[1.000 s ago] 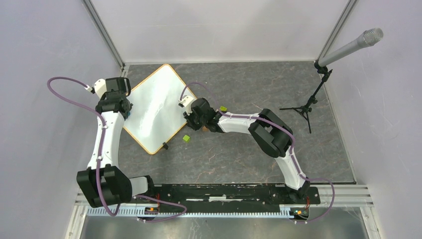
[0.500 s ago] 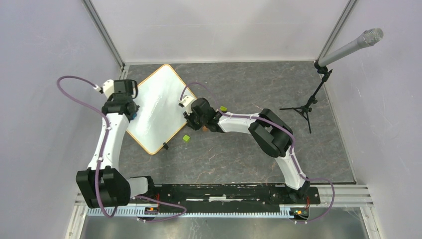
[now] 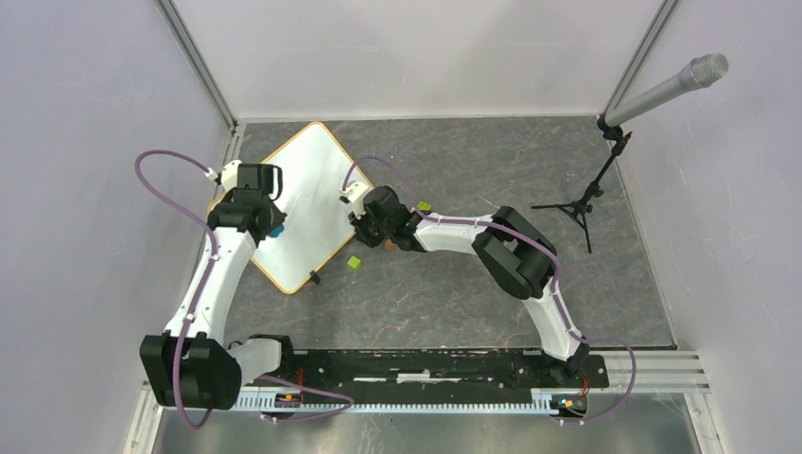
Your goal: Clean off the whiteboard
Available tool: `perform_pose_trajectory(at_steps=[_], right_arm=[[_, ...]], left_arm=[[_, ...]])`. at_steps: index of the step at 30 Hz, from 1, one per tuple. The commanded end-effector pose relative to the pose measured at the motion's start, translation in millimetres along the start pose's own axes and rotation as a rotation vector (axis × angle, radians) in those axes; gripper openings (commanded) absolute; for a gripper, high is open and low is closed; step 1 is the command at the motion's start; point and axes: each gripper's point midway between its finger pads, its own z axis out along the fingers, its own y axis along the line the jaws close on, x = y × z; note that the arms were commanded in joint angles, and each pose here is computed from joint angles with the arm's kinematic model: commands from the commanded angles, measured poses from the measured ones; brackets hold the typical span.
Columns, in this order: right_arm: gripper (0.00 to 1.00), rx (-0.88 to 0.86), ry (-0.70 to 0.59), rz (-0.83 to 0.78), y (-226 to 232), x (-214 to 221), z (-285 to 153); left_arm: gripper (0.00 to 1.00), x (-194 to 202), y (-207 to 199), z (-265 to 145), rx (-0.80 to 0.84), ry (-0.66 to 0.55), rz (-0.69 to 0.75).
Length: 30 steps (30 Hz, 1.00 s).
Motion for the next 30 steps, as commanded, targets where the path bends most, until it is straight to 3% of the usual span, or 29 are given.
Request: perform_pose_trajectory(at_steps=[1,6,11,17,27,30], right_arm=[[0.08,0.022,0.08,-0.024,-8,26,-4],[0.0,0.015,0.089,-0.022,-7,28,-3],[0.0,0.011,0.093,-0.02,-7,29,-2],[0.0,0.005,0.09,-0.021,-5,28,-2],[0.0,-0.002,0.088,-0.016,-5,28,0],[0.0,-0.007,0.089,-0.014,-4,28,0]], left_arm=[[0.24,-13,2,-15,0.02,-0.058,-0.038],[0.24,-39,18,-20,-0.042,-0.118,-0.064],[0.2,-74,51,-12,-0.076,-0.154,-0.223],[0.17,-106,76,-16,-0.176,-0.274,-0.235],[0.15,-75,64,12,-0.119,-0.232,-0.199],[0.15,-85,71,9,-0.165,-0.27,-0.2]])
